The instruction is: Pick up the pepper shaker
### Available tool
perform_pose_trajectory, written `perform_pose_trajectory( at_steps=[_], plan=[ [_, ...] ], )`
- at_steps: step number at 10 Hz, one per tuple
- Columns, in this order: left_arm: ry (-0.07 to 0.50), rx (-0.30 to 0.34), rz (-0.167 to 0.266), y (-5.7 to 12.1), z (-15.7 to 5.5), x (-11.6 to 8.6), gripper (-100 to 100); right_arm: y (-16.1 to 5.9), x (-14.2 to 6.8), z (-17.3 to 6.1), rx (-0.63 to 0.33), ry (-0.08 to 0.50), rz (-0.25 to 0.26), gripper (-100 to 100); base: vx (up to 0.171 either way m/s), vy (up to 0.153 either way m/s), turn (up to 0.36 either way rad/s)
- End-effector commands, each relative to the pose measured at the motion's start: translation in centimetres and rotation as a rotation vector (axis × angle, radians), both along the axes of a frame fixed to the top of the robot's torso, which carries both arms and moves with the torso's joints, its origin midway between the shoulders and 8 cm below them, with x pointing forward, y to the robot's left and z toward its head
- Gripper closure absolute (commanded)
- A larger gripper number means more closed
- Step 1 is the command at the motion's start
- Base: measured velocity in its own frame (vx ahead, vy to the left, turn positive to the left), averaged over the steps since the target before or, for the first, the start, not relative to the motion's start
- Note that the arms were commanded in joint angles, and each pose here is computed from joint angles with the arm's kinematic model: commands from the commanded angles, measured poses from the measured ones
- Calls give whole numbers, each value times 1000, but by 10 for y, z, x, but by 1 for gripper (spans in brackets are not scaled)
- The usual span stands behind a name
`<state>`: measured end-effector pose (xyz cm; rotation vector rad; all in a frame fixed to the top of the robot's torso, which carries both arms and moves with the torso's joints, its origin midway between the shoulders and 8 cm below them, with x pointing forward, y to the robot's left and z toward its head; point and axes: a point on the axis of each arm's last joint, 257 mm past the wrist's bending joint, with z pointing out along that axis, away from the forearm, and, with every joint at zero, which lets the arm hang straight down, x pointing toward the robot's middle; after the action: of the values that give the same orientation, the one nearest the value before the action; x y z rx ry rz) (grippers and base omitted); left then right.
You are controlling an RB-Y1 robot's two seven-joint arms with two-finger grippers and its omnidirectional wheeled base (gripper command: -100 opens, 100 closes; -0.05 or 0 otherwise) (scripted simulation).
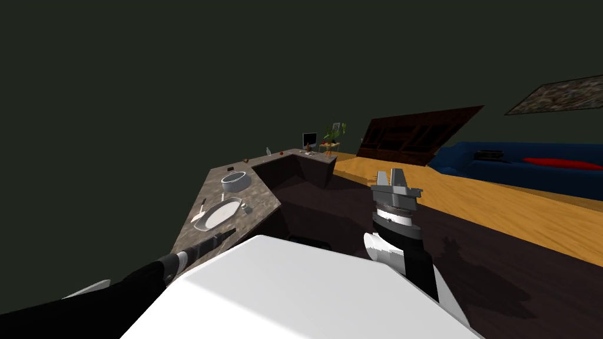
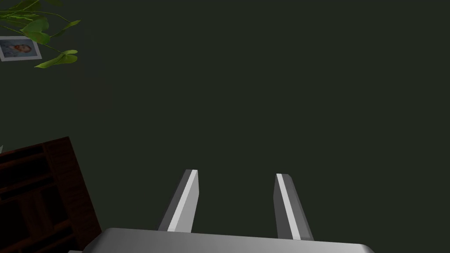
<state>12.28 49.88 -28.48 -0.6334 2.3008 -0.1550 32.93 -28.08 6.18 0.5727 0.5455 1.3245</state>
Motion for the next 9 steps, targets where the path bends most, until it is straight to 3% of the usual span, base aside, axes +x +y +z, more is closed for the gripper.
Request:
perform_pose_trajectory(
  at_steps=[1, 5, 9],
  plan=[
    [64, 41, -5, 16, -4, -12, -100, 0, 0, 0, 0, 0, 0, 0, 143, -96, -121],
    [191, 127, -22, 55, -9, -43, -100, 0, 0, 0, 0, 0, 0, 0, 144, -69, -107],
    [276, 208, -28, 93, -5, -62, -100, 0, 0, 0, 0, 0, 0, 0, 135, -22, -99]
  ],
)
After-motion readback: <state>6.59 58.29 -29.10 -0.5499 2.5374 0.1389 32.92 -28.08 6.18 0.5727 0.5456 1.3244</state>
